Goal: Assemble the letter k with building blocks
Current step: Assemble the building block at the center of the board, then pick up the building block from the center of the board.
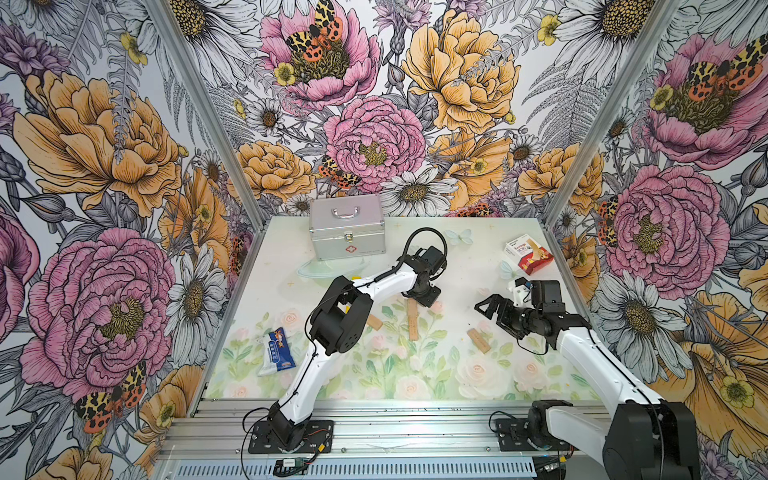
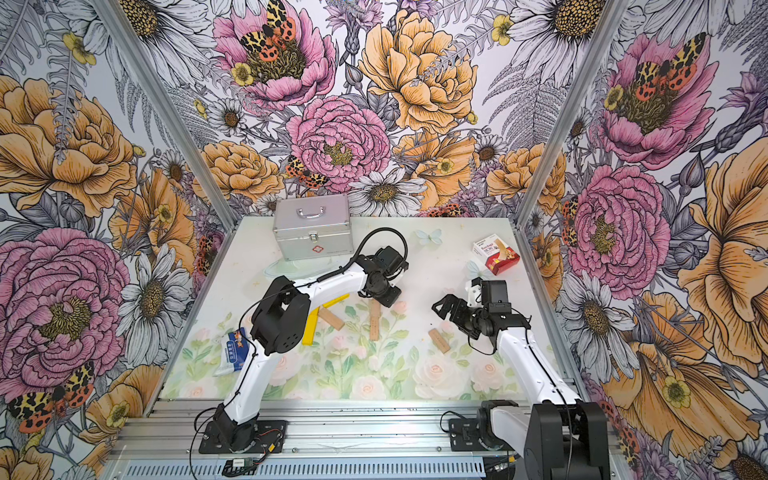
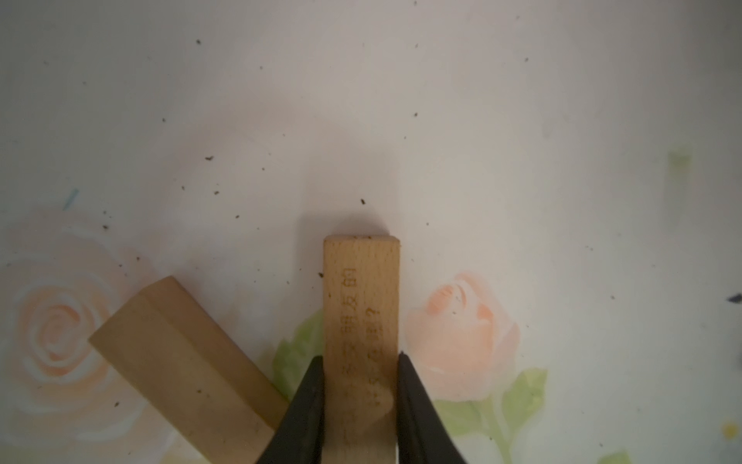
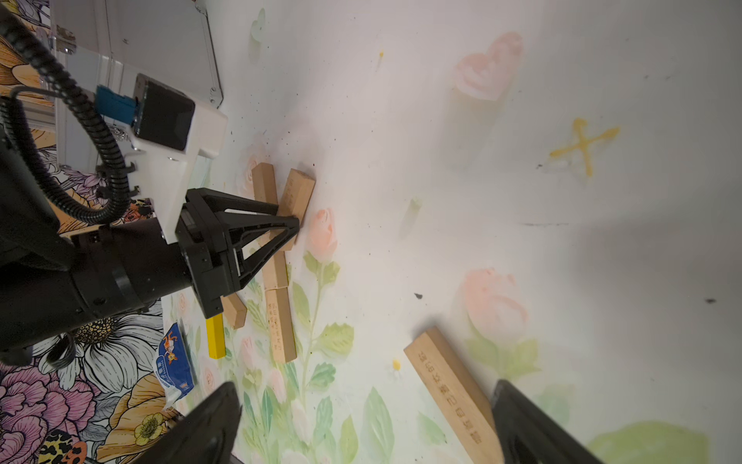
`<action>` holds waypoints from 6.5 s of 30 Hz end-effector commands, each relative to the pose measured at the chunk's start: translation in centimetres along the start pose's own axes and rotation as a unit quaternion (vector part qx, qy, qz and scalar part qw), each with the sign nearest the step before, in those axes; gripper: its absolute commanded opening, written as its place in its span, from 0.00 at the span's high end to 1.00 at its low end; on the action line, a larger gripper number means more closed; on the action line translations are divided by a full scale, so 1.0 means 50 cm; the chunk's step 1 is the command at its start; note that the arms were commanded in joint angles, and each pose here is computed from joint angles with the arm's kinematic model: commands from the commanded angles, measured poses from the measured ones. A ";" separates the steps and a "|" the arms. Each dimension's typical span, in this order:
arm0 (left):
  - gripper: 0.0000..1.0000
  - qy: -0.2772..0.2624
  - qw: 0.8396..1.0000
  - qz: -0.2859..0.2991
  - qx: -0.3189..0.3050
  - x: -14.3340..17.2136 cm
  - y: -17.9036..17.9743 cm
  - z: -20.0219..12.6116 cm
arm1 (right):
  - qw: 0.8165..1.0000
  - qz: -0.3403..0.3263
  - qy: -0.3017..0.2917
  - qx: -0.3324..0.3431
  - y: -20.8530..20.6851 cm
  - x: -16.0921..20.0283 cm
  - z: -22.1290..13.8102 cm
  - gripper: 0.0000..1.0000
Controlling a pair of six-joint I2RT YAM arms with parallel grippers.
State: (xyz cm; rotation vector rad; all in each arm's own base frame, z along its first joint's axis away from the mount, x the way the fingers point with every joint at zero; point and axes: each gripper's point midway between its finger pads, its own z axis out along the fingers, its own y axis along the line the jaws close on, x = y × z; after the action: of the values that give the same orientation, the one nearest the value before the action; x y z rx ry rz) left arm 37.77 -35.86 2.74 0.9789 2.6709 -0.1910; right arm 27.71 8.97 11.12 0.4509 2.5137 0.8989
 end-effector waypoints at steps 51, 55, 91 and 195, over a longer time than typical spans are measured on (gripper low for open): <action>1.00 0.035 0.994 0.099 0.021 0.053 0.014 0.034 | 1.000 -0.010 -0.019 -0.002 0.019 -0.011 -0.006 0.01; 1.00 0.037 0.994 0.098 0.020 0.055 0.017 0.039 | 1.000 -0.011 -0.019 -0.002 0.019 -0.011 -0.005 0.01; 1.00 0.029 0.995 0.094 0.007 0.052 0.029 0.015 | 1.000 -0.014 -0.018 0.001 0.024 -0.012 -0.003 0.01; 0.01 -0.118 0.951 -0.091 0.272 0.137 -0.066 -0.428 | 0.969 -0.196 0.115 0.096 0.057 0.040 -0.001 0.01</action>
State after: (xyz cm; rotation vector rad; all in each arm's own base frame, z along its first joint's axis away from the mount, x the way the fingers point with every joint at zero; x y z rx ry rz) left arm 27.06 -29.99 19.02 0.8532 2.5376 -0.9880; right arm 26.52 12.32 12.12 -0.0486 2.7588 0.6545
